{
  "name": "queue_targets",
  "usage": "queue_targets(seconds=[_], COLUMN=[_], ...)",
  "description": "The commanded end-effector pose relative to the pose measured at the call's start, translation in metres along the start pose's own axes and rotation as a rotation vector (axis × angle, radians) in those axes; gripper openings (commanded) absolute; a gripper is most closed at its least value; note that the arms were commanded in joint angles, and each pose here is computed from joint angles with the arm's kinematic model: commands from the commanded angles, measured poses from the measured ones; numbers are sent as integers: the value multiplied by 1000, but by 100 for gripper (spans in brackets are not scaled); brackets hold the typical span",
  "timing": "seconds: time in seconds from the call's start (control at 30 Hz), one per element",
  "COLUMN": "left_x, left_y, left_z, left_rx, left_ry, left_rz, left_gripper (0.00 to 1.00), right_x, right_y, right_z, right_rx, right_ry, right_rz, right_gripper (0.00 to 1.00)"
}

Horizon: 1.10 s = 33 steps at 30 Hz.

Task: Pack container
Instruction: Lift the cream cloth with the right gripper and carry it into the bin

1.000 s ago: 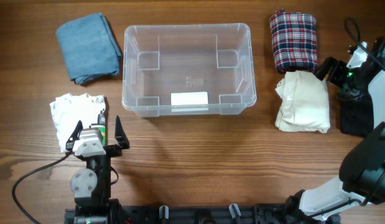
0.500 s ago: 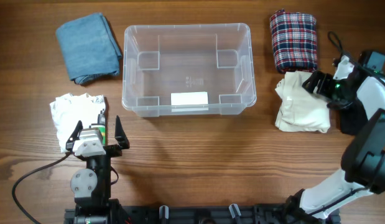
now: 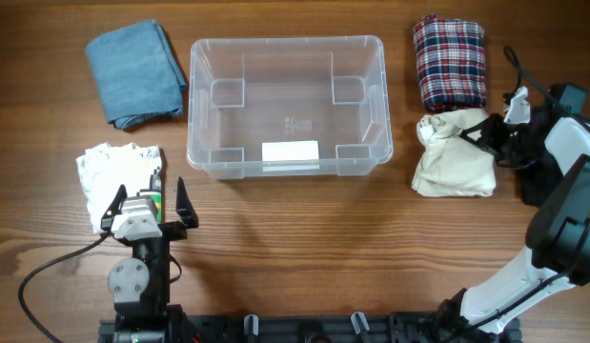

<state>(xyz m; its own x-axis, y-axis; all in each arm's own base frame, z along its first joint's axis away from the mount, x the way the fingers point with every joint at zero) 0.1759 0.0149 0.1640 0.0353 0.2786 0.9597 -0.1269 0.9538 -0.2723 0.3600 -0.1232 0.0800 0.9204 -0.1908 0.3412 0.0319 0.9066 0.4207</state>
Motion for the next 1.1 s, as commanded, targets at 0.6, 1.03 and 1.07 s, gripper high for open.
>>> queue_targets(seconds=[0.6, 1.03, 1.07], left_x=[0, 0, 0], left_y=[0, 0, 0], left_z=[0, 0, 0], left_rx=[-1, -1, -1], left_ry=[-6, -6, -6], left_rz=[-5, -5, -5], left_gripper=[100, 100, 100], right_x=[64, 65, 62], right_y=[199, 413, 421], right_z=[227, 90, 75], right_rx=[242, 467, 472], right_ry=[-685, -704, -693], right_rz=[231, 301, 297], right_gripper=[4, 4, 4])
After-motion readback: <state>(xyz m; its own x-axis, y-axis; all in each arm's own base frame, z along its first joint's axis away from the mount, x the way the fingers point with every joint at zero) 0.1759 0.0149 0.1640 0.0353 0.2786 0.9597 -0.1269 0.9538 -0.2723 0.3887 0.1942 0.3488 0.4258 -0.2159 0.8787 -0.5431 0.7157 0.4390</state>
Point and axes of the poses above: each gripper's point midway between its finger pads, its own z axis back along the fingers, its own y axis along the line the jaws close on, x = y × z, the point moved 7 cm from there along z, back along the fingers, and after that the axes turned 13 degrees about z, right-handed, at the moved point
